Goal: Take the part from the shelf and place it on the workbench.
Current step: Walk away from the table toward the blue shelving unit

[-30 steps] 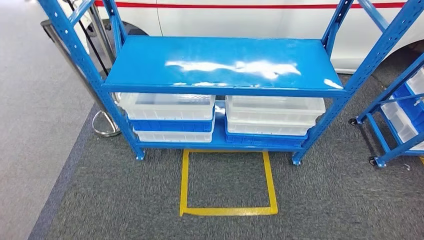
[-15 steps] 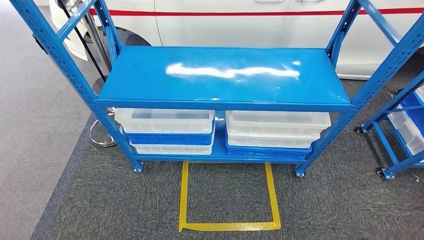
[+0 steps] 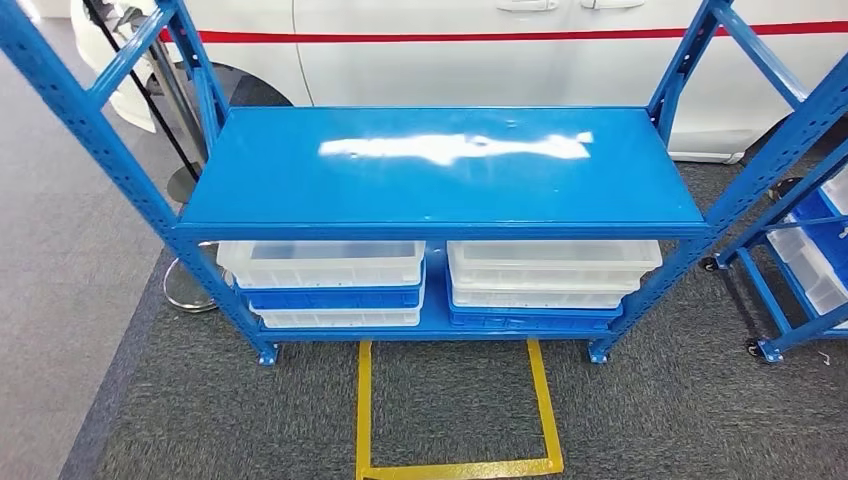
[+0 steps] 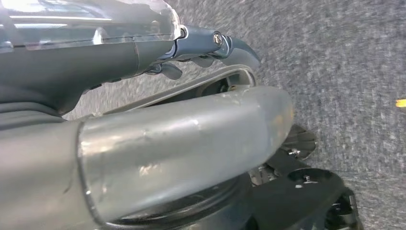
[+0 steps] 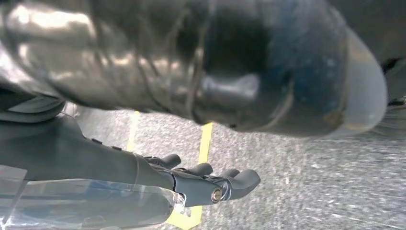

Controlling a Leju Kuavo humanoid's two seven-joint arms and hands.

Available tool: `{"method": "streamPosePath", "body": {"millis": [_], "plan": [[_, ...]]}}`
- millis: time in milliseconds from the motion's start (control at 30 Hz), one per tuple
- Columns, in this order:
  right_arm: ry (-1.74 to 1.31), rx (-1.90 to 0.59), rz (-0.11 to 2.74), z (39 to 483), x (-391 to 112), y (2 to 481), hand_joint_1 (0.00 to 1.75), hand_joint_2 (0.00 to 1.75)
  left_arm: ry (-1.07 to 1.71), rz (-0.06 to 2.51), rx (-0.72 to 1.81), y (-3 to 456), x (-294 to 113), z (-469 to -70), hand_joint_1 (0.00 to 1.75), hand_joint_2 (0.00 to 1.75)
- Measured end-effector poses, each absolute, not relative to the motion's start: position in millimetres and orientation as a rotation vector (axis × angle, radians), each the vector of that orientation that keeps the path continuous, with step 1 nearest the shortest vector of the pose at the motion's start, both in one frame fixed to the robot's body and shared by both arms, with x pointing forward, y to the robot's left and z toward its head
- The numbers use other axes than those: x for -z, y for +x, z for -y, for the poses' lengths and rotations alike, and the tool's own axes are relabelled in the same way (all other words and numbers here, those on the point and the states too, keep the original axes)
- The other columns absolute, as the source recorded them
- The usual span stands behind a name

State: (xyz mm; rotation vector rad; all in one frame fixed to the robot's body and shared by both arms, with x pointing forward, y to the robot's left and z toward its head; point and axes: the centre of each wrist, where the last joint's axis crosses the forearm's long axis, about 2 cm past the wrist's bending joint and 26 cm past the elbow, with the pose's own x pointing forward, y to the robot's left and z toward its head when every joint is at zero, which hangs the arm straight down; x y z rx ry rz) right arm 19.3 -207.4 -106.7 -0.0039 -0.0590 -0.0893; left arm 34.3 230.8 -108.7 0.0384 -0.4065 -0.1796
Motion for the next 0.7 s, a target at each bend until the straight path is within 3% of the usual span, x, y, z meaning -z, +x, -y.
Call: {"method": "streamPosePath", "body": {"millis": [200, 333, 700], "plan": [[-0.024, 0.068, 0.049, 207.5, 106.7, 19.2, 0.0, 0.0, 0.044, 0.406, 0.177, 36.5, 108.5, -231.3, 0.0, 0.0], [-0.03, 0.056, 0.046, 207.5, 106.6, 19.3, 0.0, 1.75, 0.047, 0.4, 0.175, 35.1, 108.6, -231.4, 0.0, 0.0], [-0.029, 0.053, 0.048, 206.9, 106.5, 19.8, 0.0, 1.75, 0.051, 0.404, 0.175, 35.8, 108.6, -231.5, 0.0, 0.0]]}}
